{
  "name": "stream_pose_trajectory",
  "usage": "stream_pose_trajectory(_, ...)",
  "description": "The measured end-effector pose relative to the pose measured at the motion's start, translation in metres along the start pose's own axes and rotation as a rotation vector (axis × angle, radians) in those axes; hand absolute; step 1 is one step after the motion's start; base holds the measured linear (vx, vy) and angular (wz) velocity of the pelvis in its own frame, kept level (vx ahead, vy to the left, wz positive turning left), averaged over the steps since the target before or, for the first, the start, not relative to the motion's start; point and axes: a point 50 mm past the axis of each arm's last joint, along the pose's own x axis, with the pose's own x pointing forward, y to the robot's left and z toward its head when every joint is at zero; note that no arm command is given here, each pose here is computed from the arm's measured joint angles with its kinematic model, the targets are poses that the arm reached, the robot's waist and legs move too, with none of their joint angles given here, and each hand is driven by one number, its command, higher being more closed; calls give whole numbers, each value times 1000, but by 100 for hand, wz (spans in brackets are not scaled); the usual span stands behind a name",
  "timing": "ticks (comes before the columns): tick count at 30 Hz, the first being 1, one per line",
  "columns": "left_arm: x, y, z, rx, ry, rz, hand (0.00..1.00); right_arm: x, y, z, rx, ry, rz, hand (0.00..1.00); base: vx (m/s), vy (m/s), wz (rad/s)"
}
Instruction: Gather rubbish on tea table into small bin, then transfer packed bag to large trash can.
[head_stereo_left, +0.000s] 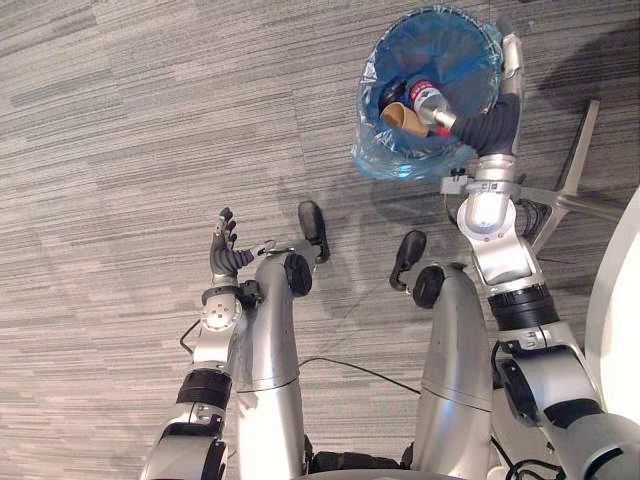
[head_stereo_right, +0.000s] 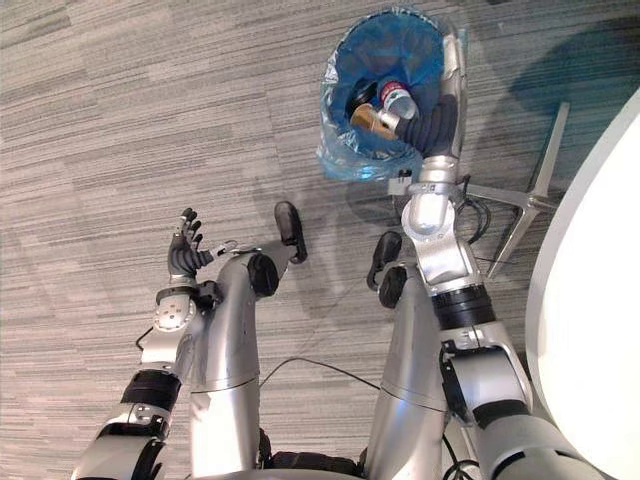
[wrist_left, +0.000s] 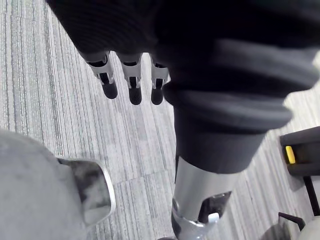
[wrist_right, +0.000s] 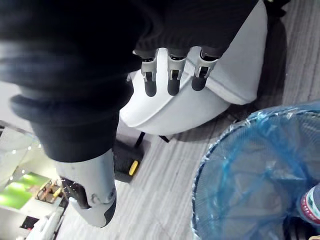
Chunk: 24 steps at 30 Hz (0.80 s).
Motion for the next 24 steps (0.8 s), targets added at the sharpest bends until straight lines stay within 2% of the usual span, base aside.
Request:
stream_pose_trajectory(11, -2, 0, -2, 5, -6, 0, 0, -17, 37, -22, -256, -13, 275, 0, 0, 0, 0)
stream_pose_trajectory(19, -1, 5, -2, 16, -11, 6, 0, -28, 53, -45, -382, 42, 436, 0, -22, 17, 5)
stream_pose_trajectory(24, -1, 5, -1, 11, -13, 7, 0, -35, 56, -57, -433, 88, 469, 0, 0, 0, 0)
